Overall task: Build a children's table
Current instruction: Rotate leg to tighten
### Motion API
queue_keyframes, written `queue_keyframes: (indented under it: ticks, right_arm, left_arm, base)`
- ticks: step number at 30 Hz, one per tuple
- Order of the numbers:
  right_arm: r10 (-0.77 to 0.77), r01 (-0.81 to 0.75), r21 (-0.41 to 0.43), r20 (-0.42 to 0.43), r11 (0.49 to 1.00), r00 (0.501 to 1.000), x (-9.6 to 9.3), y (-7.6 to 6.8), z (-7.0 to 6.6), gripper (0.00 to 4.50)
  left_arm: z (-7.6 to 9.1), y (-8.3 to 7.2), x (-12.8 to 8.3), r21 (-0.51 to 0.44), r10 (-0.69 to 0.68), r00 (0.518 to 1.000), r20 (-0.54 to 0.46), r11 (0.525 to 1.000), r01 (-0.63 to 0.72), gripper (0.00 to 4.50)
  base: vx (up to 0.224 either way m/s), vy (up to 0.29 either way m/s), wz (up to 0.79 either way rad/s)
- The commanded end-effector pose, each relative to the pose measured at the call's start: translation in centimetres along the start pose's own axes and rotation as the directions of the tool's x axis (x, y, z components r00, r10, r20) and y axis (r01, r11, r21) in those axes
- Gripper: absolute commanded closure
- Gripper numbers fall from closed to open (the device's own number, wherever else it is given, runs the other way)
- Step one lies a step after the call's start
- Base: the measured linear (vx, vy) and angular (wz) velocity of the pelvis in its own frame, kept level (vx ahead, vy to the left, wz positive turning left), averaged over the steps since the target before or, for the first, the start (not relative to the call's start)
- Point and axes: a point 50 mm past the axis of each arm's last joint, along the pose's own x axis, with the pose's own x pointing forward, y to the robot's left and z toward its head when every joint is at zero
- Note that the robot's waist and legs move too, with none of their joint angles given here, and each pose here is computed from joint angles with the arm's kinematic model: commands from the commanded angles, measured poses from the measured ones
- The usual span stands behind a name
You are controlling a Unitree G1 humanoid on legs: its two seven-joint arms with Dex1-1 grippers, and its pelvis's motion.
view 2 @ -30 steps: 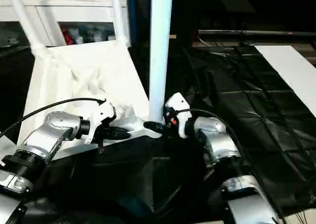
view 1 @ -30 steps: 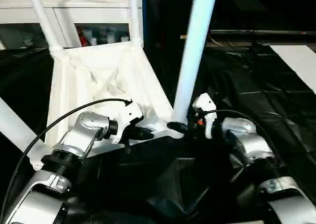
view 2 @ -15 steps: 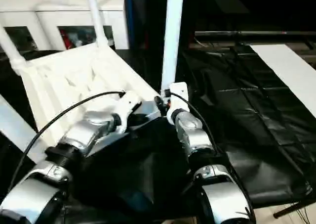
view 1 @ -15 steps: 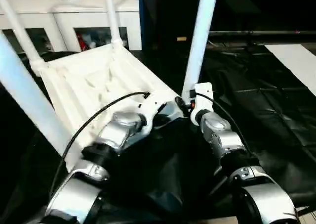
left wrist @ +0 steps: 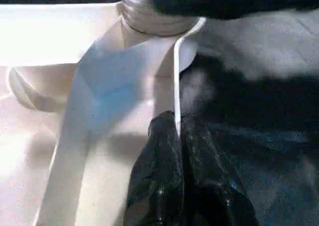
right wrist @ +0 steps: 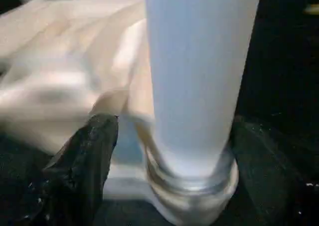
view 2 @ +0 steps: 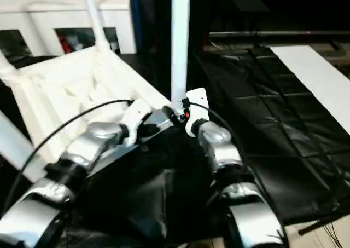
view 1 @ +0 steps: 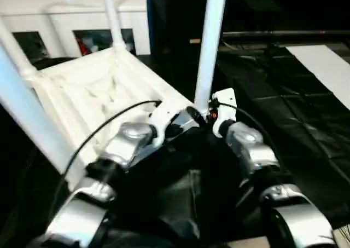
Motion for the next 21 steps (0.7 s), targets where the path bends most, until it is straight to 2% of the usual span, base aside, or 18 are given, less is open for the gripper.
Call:
queue_keyframes:
  ticks: [1, 4, 6, 8, 12, 15, 21]
  right_arm:
    - [0.162, -0.163, -0.034, -0.021, 0.986, 0.987, -0.7, 0.7, 0.1, 0.77]
    - [0.254, -0.259, -0.084, -0.072, 0.962, 0.965, -2.5, 0.0, 0.0, 0.77]
    - [0.267, -0.275, -0.103, -0.088, 0.956, 0.96, -3.2, -0.7, 0.1, 0.77]
    - [0.28, -0.29, -0.114, -0.094, 0.95, 0.955, -3.4, -0.9, 0.2, 0.77]
    - [0.367, -0.379, -0.114, -0.112, 0.918, 0.923, -3.7, -0.2, 0.1, 0.77]
    - [0.381, -0.393, -0.112, -0.117, 0.913, 0.917, -3.8, -0.1, 0.1, 0.77]
    - [0.48, -0.498, -0.096, -0.165, 0.862, 0.862, -4.5, 0.8, -0.4, 0.77]
  left_arm:
    - [-0.8, -0.5, -0.6, 0.018, -0.077, 0.996, -0.033, 0.997, 0.077, 4.5]
    - [-1.2, -1.0, -1.8, 0.034, -0.173, 0.984, -0.046, 0.984, 0.174, 4.5]
    - [-1.3, -1.5, -2.5, 0.056, -0.254, 0.966, -0.042, 0.965, 0.256, 4.5]
    - [-1.3, -1.6, -2.7, 0.068, -0.288, 0.957, -0.037, 0.955, 0.29, 4.5]
    - [-0.9, -1.8, -3.3, 0.078, -0.35, 0.937, -0.011, 0.934, 0.35, 4.5]
    - [-0.9, -1.9, -3.4, 0.078, -0.357, 0.934, -0.011, 0.931, 0.357, 4.5]
    - [-0.9, -2.5, -4.4, 0.077, -0.403, 0.915, -0.009, 0.912, 0.402, 4.5]
  base:
    - [0.052, -0.004, 0.03]
    - [0.035, -0.001, 0.02]
    - [0.026, 0.002, 0.01]
    - [0.032, 0.003, 0.01]
    - [0.0, 0.0, 0.0]
    - [0.0, 0.0, 0.0]
    - [0.0, 0.0, 0.0]
